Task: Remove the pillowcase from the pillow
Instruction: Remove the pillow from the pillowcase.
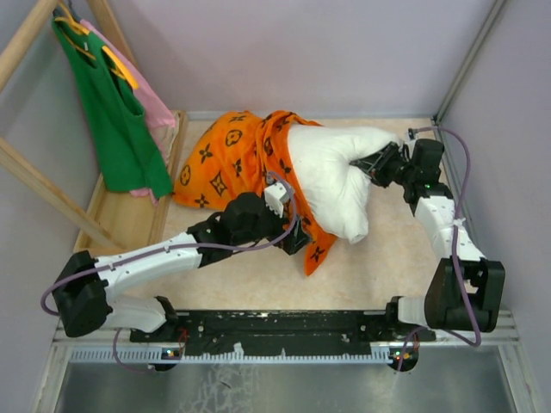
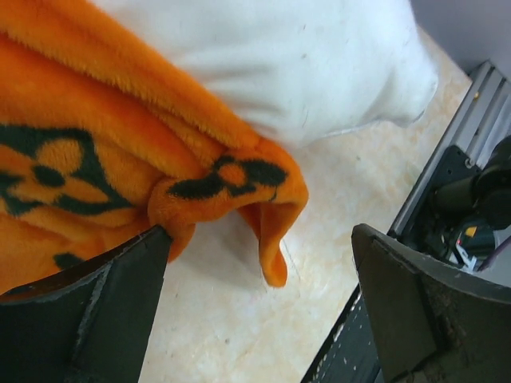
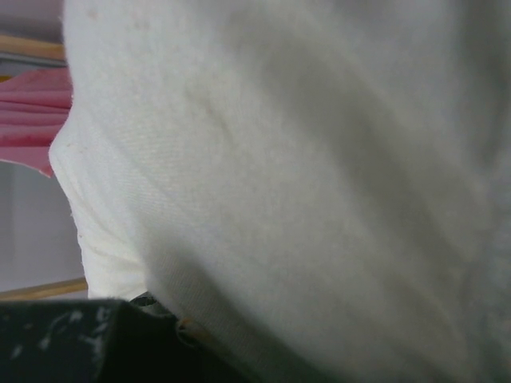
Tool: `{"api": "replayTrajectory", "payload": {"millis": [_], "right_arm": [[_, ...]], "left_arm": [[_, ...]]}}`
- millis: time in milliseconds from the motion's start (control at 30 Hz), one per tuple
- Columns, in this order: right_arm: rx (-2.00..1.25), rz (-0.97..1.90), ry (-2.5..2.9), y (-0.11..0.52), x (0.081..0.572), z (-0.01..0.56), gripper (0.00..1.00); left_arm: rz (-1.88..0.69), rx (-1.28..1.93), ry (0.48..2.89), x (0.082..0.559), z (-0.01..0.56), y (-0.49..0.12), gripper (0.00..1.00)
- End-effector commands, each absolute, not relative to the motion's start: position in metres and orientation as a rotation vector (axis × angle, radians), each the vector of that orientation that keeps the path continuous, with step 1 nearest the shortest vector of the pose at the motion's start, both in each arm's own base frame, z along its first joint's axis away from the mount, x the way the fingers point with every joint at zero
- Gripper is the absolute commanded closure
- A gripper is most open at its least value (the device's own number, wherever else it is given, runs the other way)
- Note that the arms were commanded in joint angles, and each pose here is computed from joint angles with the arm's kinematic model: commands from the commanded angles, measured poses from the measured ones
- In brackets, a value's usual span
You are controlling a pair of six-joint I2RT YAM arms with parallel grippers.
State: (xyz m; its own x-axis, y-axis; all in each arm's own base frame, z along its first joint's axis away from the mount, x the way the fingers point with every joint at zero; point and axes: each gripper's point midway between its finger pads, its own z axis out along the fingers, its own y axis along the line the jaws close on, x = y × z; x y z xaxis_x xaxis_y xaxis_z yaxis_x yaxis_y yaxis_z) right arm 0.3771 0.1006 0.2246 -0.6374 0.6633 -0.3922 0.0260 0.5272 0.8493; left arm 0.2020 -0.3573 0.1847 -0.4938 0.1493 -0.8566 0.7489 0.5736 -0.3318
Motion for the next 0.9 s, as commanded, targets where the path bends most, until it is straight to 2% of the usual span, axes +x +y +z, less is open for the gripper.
{"api": "replayTrajectory", "payload": {"millis": [0,167,267,300,367,500,633,733,867], "right_arm": [[0.433,1.067,1.808,0.093,0.391,0.296,1.00],[0.424,1.063,1.797,0.093,0.385,0.300,1.00],[0.423,1.066,1.794,0.094,0.382,0.301,1.00],[0.418,1.063,1.791,0.093,0.381,0.303,1.00],[0.407,1.058,1.786,0.093,0.380,0.306,1.00],[0.389,1.078,1.760,0.095,0.377,0.317,1.00],[0.390,1.232,1.703,0.095,0.377,0.335,1.00],[0.409,1.355,1.607,0.078,0.380,0.348,1.00],[0.464,1.405,1.543,0.056,0.385,0.347,1.00]], "left_arm": [[-0.982,0.637,1.815,0.220,0.228,-0.378,0.00],[-0.940,0.634,1.843,0.232,0.217,-0.388,0.00],[-0.851,0.612,1.909,0.243,0.200,-0.386,0.05],[-0.828,0.601,1.925,0.246,0.195,-0.384,0.09],[-0.784,0.570,1.954,0.251,0.185,-0.378,0.24],[-0.661,0.478,2.022,0.258,0.163,-0.356,0.62],[-0.485,0.410,2.116,0.255,0.131,-0.316,0.91],[-0.343,0.376,2.187,0.247,0.100,-0.279,1.00],[-0.258,0.354,2.263,0.231,0.071,-0.247,1.00]]}}
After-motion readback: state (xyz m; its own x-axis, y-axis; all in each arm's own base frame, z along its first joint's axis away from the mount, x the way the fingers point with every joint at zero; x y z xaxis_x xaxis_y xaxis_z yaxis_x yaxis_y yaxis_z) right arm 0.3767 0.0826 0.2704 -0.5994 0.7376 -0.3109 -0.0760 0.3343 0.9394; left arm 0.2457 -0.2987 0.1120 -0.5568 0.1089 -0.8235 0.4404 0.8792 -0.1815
